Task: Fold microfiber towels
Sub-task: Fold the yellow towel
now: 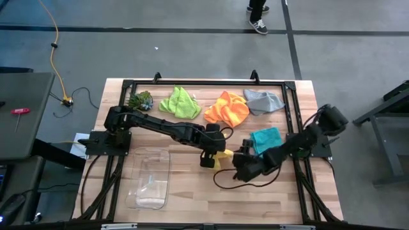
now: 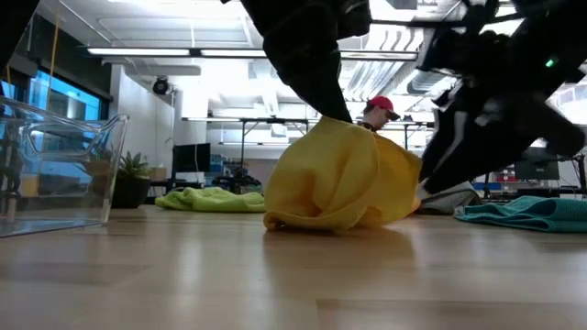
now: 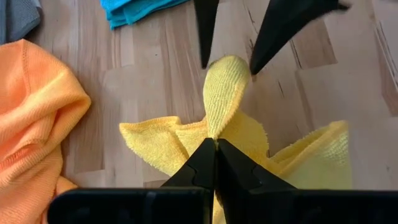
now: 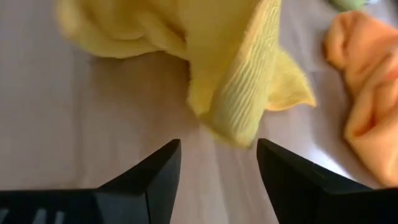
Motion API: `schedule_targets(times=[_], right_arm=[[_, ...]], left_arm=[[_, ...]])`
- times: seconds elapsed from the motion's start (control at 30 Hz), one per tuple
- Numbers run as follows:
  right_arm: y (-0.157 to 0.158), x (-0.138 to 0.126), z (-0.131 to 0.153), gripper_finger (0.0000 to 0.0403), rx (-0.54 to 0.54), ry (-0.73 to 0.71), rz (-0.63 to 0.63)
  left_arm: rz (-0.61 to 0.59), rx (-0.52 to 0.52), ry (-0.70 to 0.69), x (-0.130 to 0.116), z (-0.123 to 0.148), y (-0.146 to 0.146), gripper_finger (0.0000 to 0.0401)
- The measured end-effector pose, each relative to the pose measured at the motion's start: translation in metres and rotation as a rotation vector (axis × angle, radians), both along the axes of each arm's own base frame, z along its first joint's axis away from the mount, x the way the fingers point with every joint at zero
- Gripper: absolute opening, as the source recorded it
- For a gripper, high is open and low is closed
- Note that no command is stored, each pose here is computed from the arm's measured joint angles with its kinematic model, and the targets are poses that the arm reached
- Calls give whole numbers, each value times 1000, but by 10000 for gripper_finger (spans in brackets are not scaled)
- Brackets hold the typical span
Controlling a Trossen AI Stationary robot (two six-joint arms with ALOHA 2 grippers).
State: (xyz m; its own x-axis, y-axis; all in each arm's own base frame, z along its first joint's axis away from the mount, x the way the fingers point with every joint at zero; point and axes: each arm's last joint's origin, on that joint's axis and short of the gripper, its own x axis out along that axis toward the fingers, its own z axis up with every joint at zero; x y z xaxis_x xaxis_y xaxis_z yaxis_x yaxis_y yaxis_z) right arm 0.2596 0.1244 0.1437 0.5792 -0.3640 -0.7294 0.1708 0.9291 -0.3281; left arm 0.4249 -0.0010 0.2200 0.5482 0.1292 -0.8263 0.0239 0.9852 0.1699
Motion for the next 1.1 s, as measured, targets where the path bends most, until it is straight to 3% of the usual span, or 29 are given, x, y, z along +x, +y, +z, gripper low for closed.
schedule_targets(times=[0.17, 0.33, 0.77, 0.93, 1.1], right_arm=[[2, 13, -4, 196, -85, -25, -44], [5, 21, 10, 186, -118, -48, -52], [2, 13, 22, 148, -115, 7, -118], [1, 11, 31, 107, -87, -16, -116], [2, 10, 30, 33, -49, 10, -103]], left_arm=[[5, -8, -1, 0, 0, 0, 0], [17, -16, -3, 0, 0, 0, 0], [18, -17, -10, 1, 0, 0, 0], [27, -23, -16, 1, 0, 0, 0], [32, -26, -18, 1, 1, 0, 0]])
